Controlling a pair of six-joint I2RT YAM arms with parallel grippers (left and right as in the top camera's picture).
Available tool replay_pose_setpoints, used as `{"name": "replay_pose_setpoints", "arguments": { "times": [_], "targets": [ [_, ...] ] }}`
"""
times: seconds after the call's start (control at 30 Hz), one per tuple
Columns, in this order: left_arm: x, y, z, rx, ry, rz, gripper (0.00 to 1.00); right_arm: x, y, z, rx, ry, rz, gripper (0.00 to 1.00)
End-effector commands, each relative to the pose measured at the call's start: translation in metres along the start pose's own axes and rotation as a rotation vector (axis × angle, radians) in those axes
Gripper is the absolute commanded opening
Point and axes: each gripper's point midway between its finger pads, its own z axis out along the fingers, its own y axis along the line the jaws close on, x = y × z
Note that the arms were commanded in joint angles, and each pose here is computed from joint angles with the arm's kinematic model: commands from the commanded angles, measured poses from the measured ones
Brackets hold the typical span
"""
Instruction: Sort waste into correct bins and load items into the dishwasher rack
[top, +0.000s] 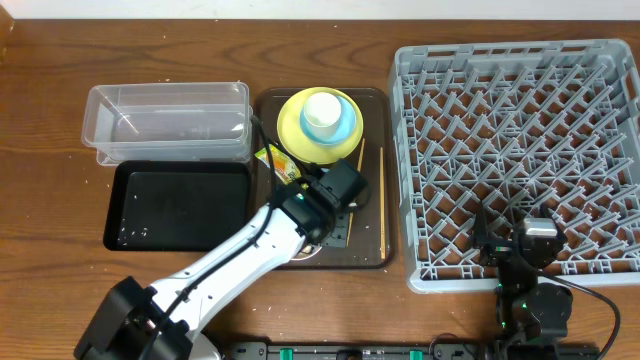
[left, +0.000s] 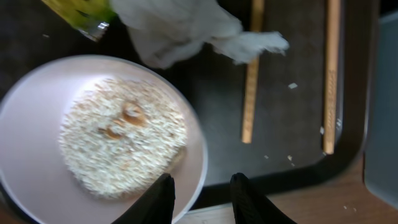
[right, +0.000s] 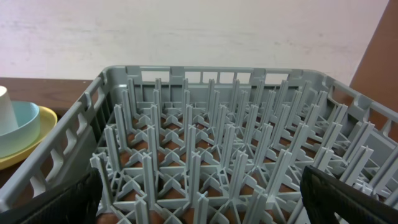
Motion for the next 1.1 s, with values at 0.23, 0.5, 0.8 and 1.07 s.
{"name": "replay_pose_setpoints", "arguments": {
  "times": [0.23, 0.5, 0.8, 1.07],
  "targets": [
    [0.007, 0.005, 0.004, -0.076, -0.029, 0.032, 0.34, 0.001, 0.0, 0.0, 0.0, 0.003, 0.017, 0.99],
    [0.016, 0.012, 0.02, -0.086, -0.026, 0.014, 0.34, 0.001, 0.0, 0.0, 0.0, 0.003, 0.017, 0.99],
    [0.018, 0.013, 0.023, -0.084, -0.028, 0.01, 0.36, 0.001, 0.0, 0.0, 0.0, 0.003, 0.017, 0.99],
    [0.02, 0.015, 0.029, -0.081, -0.032, -0.002, 0.38, 0.001, 0.0, 0.0, 0.0, 0.003, 0.017, 0.99]
  ]
}}
